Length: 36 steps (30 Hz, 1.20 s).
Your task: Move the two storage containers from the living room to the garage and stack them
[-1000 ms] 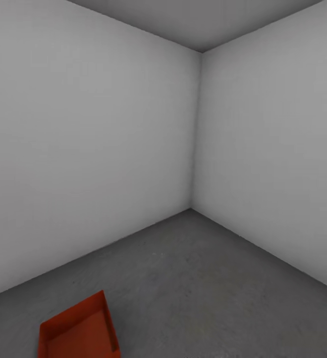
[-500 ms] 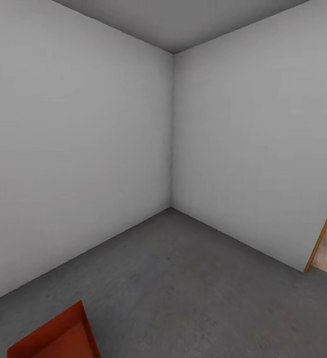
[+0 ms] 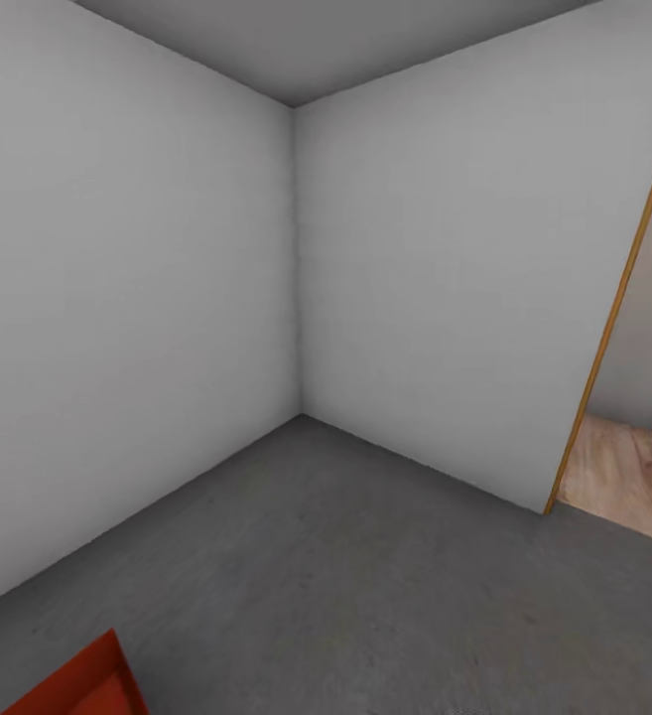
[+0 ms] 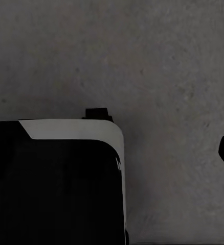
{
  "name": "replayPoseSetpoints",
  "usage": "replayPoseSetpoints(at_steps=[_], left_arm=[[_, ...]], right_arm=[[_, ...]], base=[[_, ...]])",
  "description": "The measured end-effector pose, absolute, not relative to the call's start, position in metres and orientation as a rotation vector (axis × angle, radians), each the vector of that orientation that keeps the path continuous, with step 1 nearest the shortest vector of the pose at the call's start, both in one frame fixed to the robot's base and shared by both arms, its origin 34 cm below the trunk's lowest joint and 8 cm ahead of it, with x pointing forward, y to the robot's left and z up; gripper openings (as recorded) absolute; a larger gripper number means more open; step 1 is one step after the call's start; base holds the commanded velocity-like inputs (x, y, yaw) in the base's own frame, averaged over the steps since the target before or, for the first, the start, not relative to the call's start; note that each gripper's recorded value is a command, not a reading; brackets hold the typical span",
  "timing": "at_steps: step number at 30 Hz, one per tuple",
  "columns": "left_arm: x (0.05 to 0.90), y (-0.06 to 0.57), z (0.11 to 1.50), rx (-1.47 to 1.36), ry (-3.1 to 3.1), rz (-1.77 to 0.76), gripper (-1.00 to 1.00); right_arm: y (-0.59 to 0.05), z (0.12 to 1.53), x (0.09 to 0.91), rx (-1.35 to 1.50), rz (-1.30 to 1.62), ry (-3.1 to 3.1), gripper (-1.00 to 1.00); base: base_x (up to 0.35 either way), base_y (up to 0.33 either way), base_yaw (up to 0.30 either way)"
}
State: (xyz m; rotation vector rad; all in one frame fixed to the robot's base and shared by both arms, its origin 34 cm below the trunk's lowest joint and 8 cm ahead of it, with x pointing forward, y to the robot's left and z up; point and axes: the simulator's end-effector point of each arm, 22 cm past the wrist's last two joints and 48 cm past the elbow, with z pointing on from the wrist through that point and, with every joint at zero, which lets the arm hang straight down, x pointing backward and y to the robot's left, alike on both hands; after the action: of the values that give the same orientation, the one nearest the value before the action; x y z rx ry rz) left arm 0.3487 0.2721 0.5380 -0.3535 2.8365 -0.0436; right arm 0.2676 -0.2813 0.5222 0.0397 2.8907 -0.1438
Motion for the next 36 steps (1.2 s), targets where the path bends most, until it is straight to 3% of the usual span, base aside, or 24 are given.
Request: replayPoseSetpoints(at_steps=[36], left_arm=[[0.3487, 0.2709, 0.5379, -0.353, 2.837, -0.046, 1.00]], right_arm=[[-0.2813, 0.5222, 0.2678, 0.040, -0.144, 2.890, 1.00]], base=[[0.000, 0.000, -0.297]])
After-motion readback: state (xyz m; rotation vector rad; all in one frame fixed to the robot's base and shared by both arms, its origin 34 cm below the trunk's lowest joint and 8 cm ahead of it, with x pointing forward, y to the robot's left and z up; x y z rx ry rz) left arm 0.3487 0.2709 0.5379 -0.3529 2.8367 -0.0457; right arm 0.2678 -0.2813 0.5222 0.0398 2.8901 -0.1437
